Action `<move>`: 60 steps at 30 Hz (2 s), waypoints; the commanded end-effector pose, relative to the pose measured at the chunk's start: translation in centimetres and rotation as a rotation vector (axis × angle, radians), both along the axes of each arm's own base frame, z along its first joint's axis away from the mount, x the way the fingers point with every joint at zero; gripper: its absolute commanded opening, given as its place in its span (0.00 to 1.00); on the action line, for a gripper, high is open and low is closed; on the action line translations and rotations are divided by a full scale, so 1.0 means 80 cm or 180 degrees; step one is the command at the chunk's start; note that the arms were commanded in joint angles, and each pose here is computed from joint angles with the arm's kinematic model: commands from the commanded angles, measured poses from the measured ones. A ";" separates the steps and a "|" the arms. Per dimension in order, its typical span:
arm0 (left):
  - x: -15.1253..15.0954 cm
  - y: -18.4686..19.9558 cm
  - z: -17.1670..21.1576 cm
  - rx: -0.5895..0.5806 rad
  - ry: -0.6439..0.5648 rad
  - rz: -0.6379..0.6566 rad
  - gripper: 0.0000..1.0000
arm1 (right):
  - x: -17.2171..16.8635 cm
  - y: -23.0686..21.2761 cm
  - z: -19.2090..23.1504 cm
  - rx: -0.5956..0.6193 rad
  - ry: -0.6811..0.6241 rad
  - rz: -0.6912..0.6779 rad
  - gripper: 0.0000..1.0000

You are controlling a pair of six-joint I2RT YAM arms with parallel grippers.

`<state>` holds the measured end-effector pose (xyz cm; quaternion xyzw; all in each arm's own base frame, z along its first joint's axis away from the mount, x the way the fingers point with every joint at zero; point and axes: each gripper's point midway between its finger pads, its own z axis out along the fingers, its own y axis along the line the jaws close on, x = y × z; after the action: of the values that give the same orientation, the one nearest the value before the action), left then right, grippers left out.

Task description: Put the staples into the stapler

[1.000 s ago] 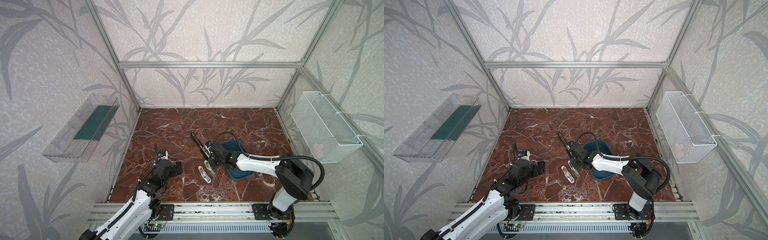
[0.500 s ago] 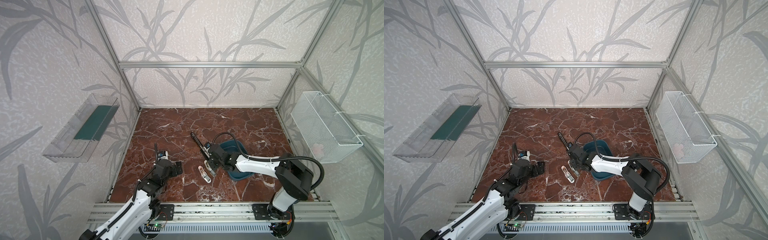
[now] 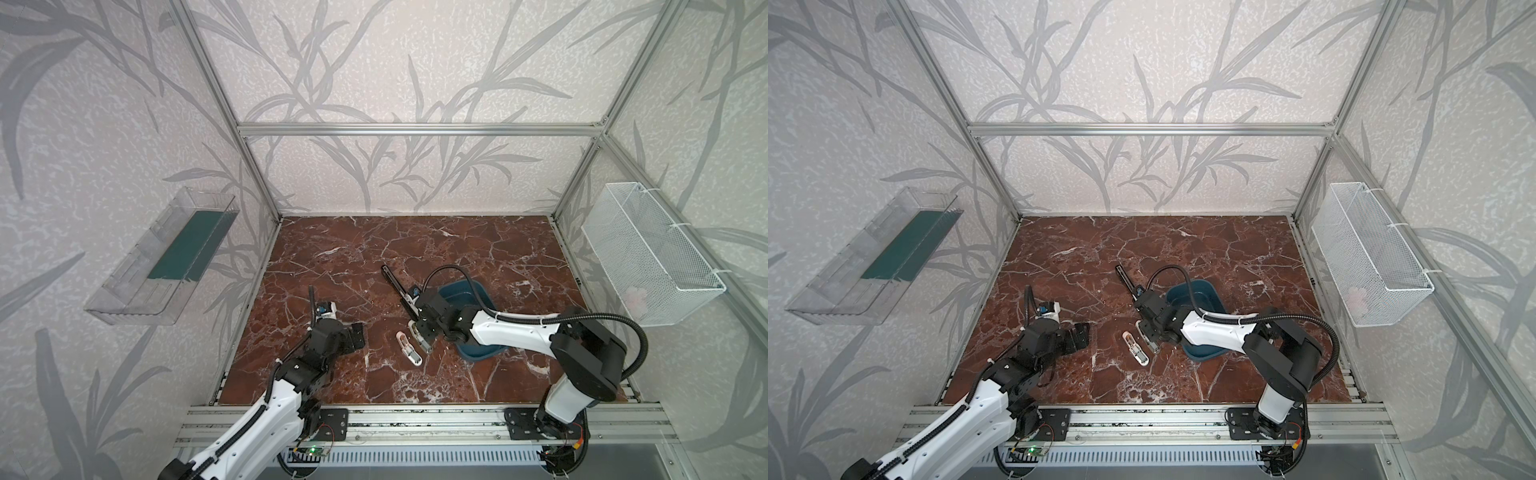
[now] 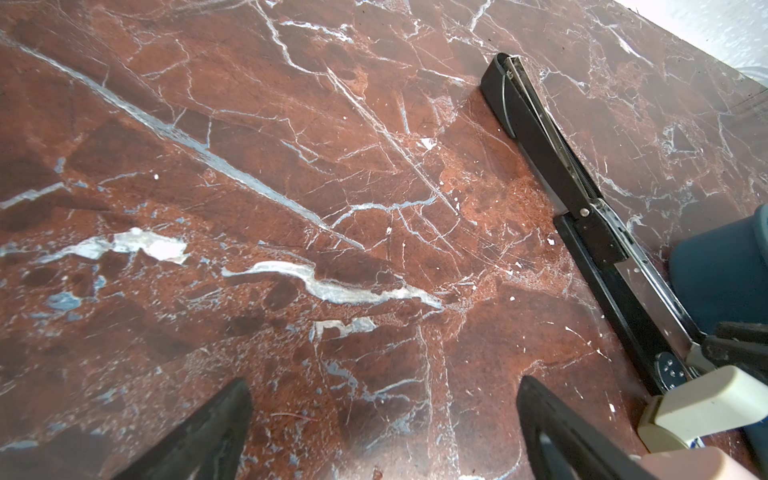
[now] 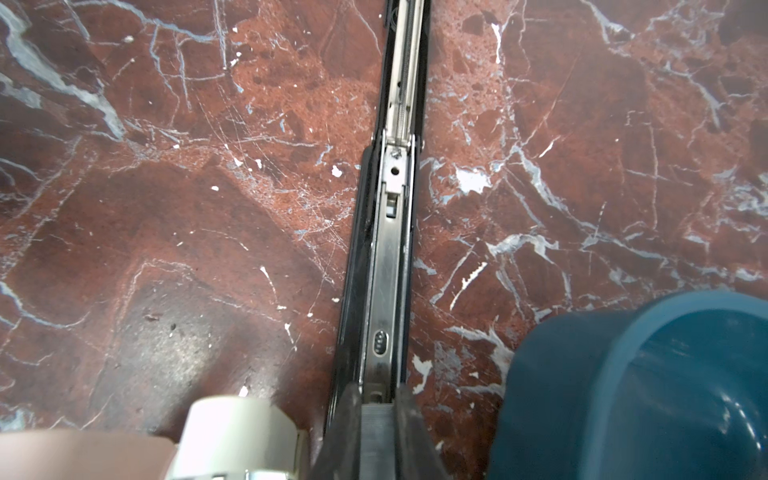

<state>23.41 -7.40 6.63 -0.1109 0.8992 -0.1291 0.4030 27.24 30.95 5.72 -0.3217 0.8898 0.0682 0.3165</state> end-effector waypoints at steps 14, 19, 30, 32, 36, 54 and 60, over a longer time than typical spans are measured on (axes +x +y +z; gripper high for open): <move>0.009 -0.001 0.016 -0.0066 -0.0111 0.0054 0.99 | -0.019 -0.013 -0.013 0.0086 0.0031 -0.0050 0.17; 0.009 -0.001 0.017 -0.0069 -0.0113 0.0053 0.99 | -0.018 -0.009 -0.008 0.0230 -0.0017 -0.0075 0.17; 0.009 -0.001 0.017 -0.0068 -0.0114 0.0058 0.99 | -0.007 -0.013 -0.005 0.0196 -0.0180 -0.0165 0.16; 0.009 -0.001 0.016 -0.0065 -0.0111 0.0057 0.99 | -0.005 -0.016 -0.005 0.0175 -0.0203 -0.0192 0.16; 0.009 -0.001 0.017 -0.0063 -0.0114 0.0060 0.99 | -0.004 -0.013 0.008 0.0221 -0.0250 -0.0161 0.16; 0.009 0.000 0.018 -0.0062 -0.0123 0.0066 0.99 | 0.009 0.002 0.049 0.0726 -0.0793 -0.0010 0.15; 0.009 0.001 0.016 -0.0051 -0.0114 0.0072 0.99 | 0.017 0.009 0.041 0.0845 -0.0832 0.0047 0.13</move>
<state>23.42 -7.40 6.64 -0.1110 0.8991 -0.1290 0.4032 27.95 31.04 8.44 -0.2915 0.8352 0.1300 0.4479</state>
